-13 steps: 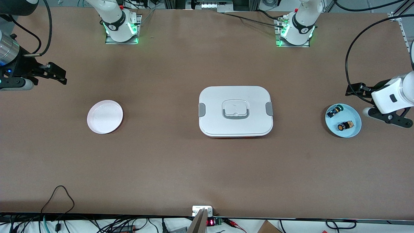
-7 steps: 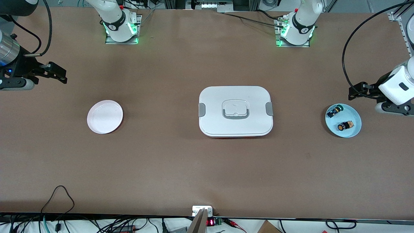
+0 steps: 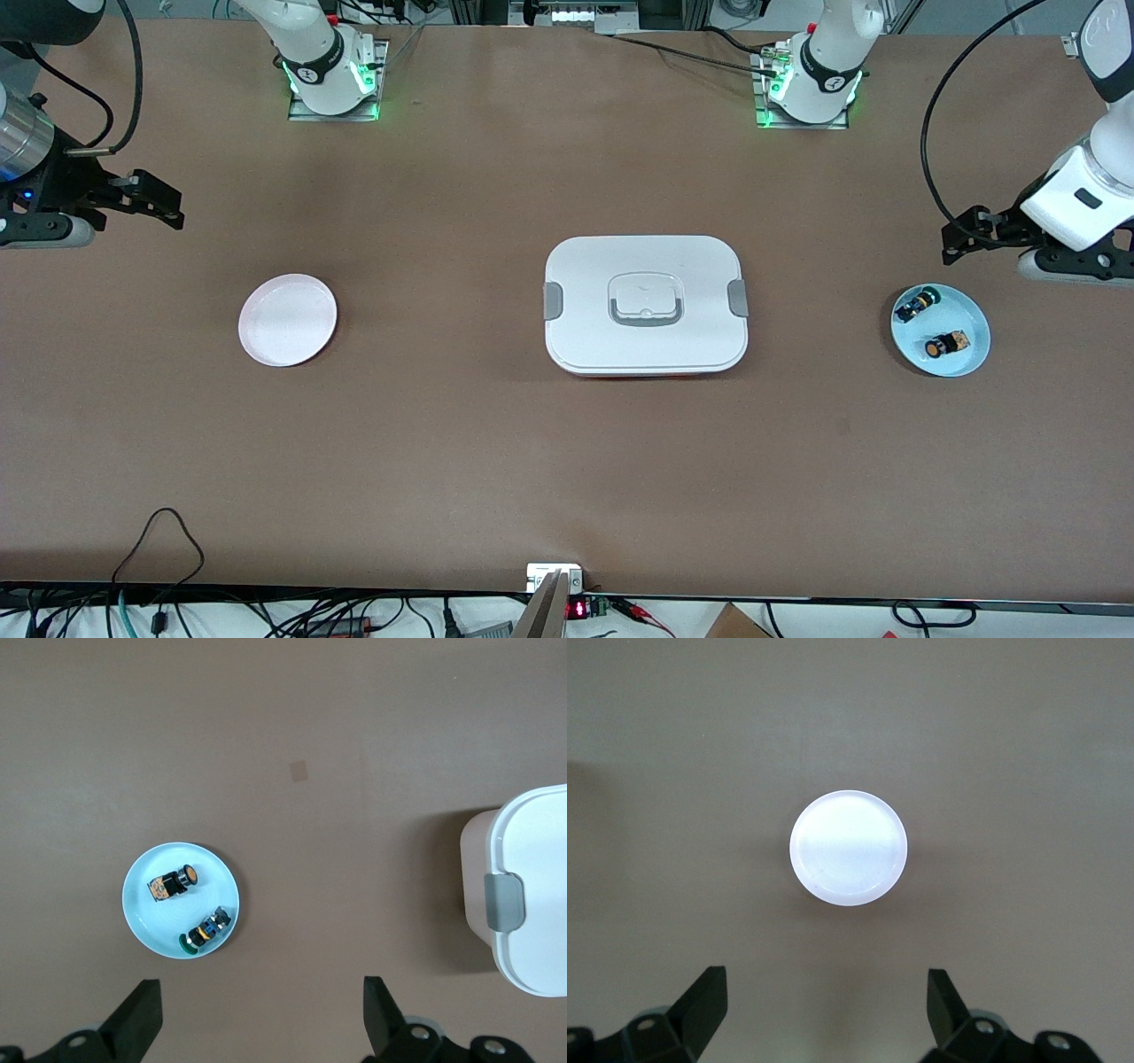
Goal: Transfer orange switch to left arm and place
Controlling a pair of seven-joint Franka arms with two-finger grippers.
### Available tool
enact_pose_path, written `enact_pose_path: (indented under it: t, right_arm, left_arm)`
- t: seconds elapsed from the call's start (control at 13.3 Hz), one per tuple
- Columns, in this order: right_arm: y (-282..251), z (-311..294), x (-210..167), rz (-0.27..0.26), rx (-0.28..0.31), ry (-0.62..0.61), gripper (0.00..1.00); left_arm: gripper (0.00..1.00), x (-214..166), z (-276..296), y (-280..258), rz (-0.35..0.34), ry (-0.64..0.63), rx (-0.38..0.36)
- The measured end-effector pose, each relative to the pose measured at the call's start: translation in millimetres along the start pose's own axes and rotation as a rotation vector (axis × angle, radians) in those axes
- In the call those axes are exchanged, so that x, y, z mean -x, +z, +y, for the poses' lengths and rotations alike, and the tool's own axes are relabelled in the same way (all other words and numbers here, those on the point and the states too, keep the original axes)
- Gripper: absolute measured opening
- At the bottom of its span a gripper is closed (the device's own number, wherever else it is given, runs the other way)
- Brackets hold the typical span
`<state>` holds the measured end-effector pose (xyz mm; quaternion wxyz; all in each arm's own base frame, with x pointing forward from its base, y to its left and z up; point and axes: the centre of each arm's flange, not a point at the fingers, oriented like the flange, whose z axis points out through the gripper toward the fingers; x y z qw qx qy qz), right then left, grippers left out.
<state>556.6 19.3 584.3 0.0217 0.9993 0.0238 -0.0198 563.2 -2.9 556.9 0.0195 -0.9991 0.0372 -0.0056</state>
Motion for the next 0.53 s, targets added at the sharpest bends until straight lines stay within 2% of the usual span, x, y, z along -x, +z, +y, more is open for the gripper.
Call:
enact_pose_path:
  t: [0.15,0.53]
  right_arm:
    - [0.0,0.0,0.0,0.0,0.0,0.0,1.0]
    - [-0.1,0.0,0.0,0.0,0.0,0.0,1.0]
  left_arm:
    - [1.0,4.2,0.9,-1.8,-0.026,-0.015,0.002]
    - [1.0,5.1,1.9,-1.5,-0.034,-0.028,0.003]
